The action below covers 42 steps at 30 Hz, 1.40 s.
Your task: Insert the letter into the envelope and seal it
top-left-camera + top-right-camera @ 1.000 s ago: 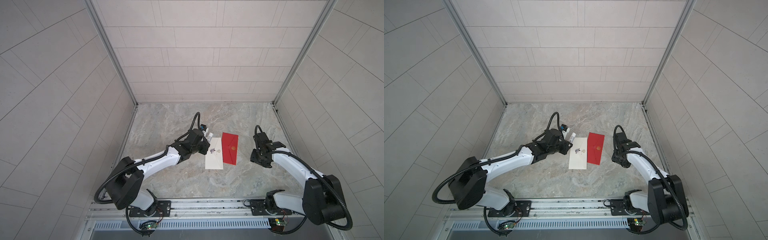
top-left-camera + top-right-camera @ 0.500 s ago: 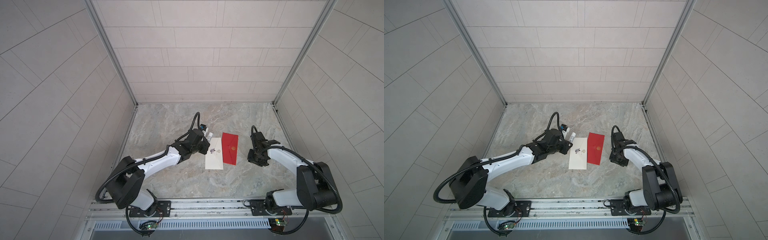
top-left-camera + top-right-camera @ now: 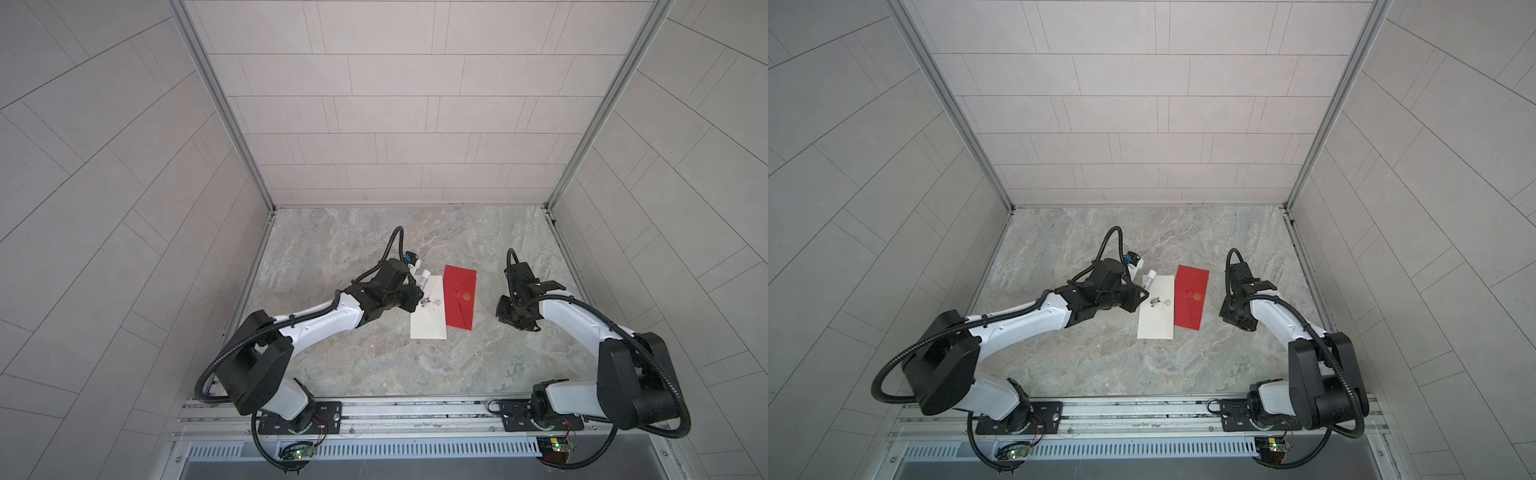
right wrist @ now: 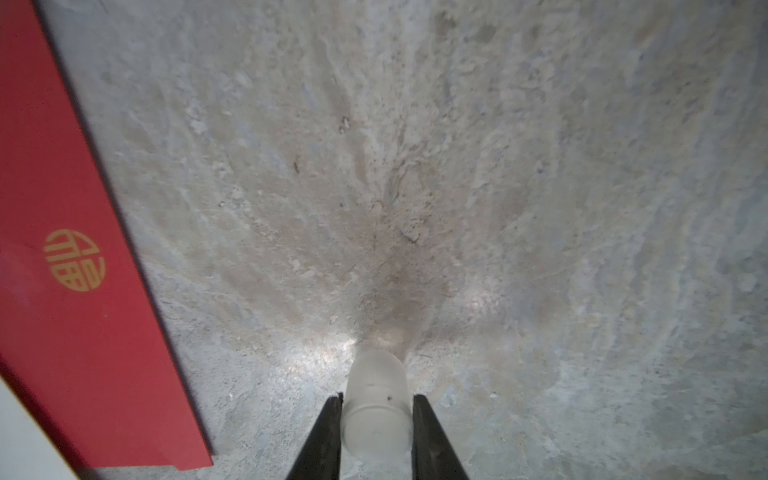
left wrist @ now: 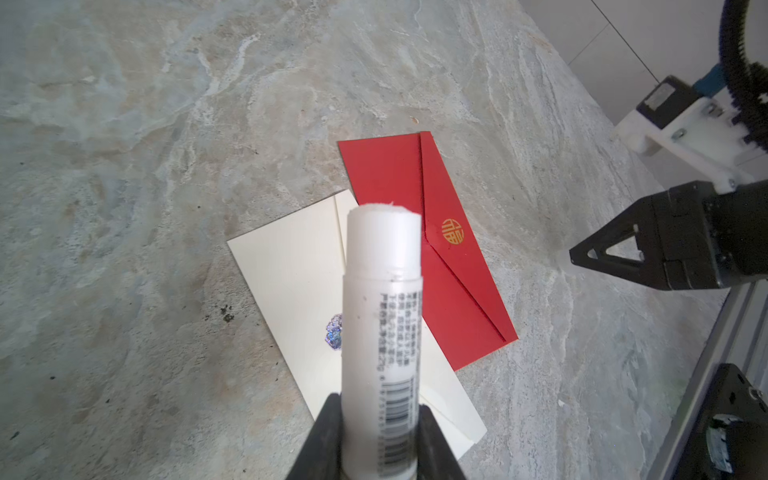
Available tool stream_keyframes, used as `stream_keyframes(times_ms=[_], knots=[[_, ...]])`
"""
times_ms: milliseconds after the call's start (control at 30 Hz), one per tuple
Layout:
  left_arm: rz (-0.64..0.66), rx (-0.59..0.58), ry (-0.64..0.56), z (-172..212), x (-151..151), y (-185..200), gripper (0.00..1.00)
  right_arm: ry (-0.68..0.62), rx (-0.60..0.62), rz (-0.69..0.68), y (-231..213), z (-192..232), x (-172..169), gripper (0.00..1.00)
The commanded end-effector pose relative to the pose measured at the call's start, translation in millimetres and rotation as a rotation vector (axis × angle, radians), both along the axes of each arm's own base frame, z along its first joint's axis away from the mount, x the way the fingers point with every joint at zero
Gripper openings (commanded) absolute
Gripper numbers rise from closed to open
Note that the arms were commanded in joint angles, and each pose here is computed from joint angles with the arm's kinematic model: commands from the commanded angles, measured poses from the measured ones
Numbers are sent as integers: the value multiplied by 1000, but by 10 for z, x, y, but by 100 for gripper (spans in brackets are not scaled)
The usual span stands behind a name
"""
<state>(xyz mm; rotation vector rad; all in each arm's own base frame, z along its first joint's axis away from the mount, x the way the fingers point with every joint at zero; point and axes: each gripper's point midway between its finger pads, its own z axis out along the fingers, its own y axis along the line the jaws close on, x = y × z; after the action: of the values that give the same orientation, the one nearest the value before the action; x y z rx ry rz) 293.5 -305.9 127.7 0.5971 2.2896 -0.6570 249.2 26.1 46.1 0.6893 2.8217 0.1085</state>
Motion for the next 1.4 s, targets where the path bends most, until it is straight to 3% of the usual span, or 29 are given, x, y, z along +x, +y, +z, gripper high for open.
stream_keyframes(times_ms=[0, 100, 300, 467, 867, 1367], knots=[[-99, -12, -36, 92, -75, -97, 0, -60, 71, 52, 123, 212, 56, 26], [-164, -6, -44, 64, -162, -116, 0, -120, 206, 135, 385, 436, 145, 26], [-245, 0, -50, 33, -272, -137, 0, -270, 638, 325, 1110, 1109, 299, 26], [-289, 11, -71, 39, -342, -122, 0, -356, 792, 396, 1322, 1481, 355, 26], [-422, -14, -163, 194, -597, -134, 0, -338, 899, 504, 1632, 1614, 251, 24], [-447, -56, -197, 335, -645, -170, 0, -300, 935, 563, 1818, 1622, 174, 23]])
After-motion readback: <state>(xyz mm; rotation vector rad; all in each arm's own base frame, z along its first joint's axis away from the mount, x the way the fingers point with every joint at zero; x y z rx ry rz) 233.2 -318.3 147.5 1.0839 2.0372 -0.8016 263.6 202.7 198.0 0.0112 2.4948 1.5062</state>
